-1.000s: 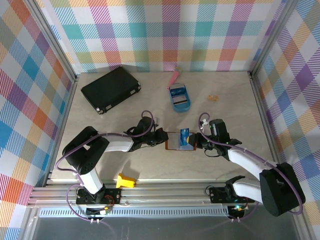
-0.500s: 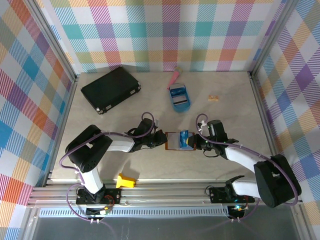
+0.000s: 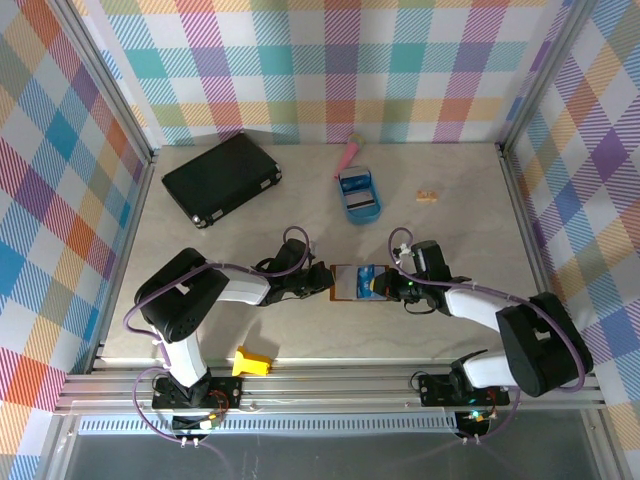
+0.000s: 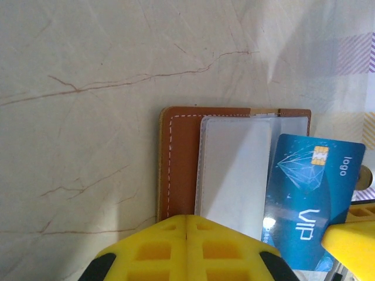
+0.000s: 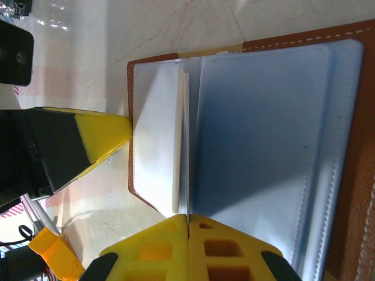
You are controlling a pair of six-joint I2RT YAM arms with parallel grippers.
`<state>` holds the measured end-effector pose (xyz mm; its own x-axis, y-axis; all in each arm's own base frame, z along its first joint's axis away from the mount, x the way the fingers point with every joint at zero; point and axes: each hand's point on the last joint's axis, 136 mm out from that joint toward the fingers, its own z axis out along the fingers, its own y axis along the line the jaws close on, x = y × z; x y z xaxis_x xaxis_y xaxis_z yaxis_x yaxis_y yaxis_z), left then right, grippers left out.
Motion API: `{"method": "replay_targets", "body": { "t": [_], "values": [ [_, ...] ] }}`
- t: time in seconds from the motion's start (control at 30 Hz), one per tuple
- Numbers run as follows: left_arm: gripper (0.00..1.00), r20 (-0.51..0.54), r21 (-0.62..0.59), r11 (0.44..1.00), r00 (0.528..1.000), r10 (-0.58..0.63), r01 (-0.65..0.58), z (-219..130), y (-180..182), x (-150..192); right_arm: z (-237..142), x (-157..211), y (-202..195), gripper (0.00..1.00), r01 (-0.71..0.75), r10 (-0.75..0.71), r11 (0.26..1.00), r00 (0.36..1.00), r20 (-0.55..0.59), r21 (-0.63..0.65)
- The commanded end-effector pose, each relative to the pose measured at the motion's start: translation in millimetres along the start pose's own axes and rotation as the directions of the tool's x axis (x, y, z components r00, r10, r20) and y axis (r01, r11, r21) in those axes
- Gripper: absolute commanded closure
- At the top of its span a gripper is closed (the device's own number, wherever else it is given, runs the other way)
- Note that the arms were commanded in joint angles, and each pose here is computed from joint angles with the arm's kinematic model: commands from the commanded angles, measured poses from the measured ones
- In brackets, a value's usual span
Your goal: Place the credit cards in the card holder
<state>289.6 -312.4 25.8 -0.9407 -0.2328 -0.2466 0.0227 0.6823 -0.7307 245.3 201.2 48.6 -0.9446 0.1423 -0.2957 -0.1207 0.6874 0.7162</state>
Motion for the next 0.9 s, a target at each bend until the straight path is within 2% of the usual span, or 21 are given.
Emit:
{"method": "replay_targets", "body": {
  "t": [0.0, 0.43, 0.7, 0.87],
  "values": [
    [1.0, -0.01, -0.047, 0.999, 1.0, -0.011, 0.011, 2.2, 19.3, 4.8, 3.4, 1.5, 6.2, 1.0, -0.013, 0.012, 0.999, 1.0, -0.01, -0.04],
    [1.0, -0.008, -0.056, 0.998, 1.0, -0.015, 0.014, -1.4, 20.5, 5.6, 5.7, -2.3, 7.6, 1.0, -0.058, 0.058, 0.998, 0.998, -0.018, -0.039],
    [1.0, 0.003, -0.07, 0.997, 1.0, -0.015, 0.016, -4.9, 21.8, 4.1, -12.6, -9.5, 18.0, 1.0, 0.009, -0.009, 1.0, 1.0, 0.022, -0.012],
    [1.0, 0.003, -0.071, 0.997, 1.0, -0.014, 0.014, -4.7, 22.2, 4.6, -15.7, -7.1, 19.0, 1.0, 0.009, -0.009, 1.0, 1.0, 0.008, -0.006]
  ]
}}
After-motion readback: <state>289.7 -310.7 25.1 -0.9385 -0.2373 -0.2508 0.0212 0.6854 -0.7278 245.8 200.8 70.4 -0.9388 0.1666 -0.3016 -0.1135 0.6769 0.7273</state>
